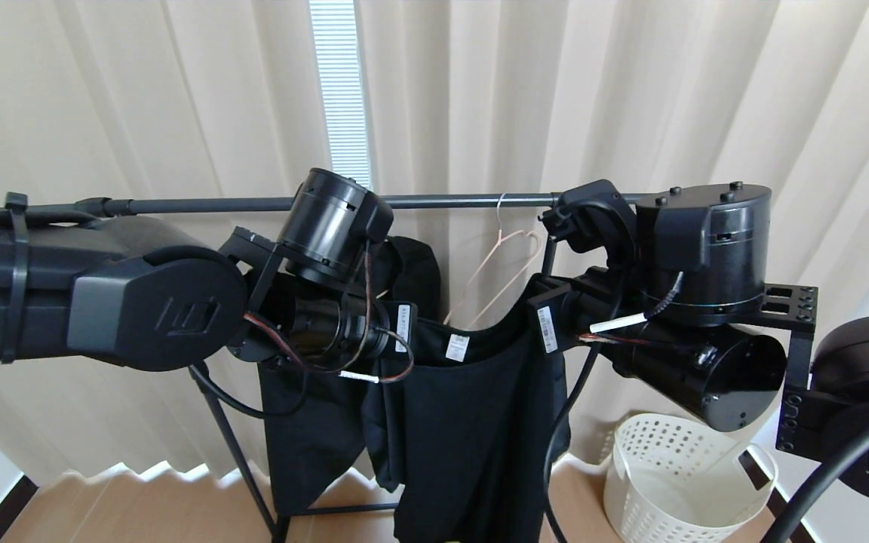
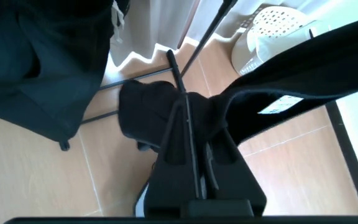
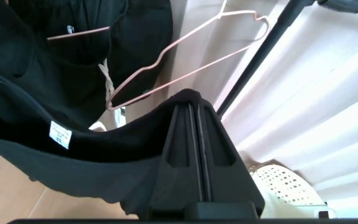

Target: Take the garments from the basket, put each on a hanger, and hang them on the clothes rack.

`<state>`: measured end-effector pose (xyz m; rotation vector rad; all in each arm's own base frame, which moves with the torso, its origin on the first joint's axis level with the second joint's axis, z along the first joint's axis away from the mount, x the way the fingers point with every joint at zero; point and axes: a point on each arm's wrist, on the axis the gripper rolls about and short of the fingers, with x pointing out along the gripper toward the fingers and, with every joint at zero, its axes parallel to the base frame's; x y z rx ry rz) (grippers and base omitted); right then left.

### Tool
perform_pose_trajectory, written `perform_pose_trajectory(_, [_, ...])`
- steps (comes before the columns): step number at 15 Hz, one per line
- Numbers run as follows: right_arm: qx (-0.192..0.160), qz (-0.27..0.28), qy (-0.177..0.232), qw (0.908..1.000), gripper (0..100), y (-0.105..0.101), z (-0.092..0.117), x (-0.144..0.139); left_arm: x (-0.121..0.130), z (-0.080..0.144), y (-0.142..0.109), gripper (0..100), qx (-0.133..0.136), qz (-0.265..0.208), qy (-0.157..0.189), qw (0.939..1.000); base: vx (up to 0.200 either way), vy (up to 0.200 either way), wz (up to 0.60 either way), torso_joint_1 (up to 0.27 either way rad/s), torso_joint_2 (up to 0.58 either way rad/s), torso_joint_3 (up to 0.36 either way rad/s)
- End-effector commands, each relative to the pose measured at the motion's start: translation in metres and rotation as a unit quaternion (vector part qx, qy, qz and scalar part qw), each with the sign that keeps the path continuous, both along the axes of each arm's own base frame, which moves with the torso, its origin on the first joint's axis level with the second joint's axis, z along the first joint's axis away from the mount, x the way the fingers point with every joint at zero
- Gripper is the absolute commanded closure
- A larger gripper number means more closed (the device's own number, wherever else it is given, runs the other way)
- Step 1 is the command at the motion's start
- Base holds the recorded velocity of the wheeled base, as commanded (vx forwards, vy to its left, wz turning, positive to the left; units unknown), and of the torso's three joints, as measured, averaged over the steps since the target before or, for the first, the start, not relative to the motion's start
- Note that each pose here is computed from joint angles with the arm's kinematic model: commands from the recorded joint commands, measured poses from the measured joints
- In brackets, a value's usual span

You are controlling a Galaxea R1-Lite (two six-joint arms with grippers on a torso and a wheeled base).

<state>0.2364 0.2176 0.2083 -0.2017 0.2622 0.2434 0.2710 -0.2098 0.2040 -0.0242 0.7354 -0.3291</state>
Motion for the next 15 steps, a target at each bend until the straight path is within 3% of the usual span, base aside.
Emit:
perform_pose_trajectory(1, [0.002,-0.008,-0.002,1.0,100,-0.004,0.001,0.003,0.0,-0.001,-0.001,0,0.004,0.002,0.0,1.0,0.0,0.0,0.0,0.0,0.0,0.0])
perform_pose_trajectory(9, [0.005,-0.068,-0.014,0.9976,100,-0.025,0.004,0.042,-0.022,-0.007,-0.002,0,0.025,-0.02,0.006,0.9995,0.0,0.0,0.0,0.0,0.0,0.0])
perform_pose_trajectory(13, [0.022,-0.096,-0.019,0.9949,100,-0.033,0.007,0.063,-0.045,-0.023,0.003,0,0.054,-0.032,0.028,0.9976,0.0,0.0,0.0,0.0,0.0,0.0])
perform_pose_trajectory(15, [0.011,-0.101,-0.006,0.9948,100,-0.031,-0.006,0.071,-0.051,-0.018,0.008,0,0.033,-0.04,0.02,0.9985,0.0,0.0,0.0,0.0,0.0,0.0])
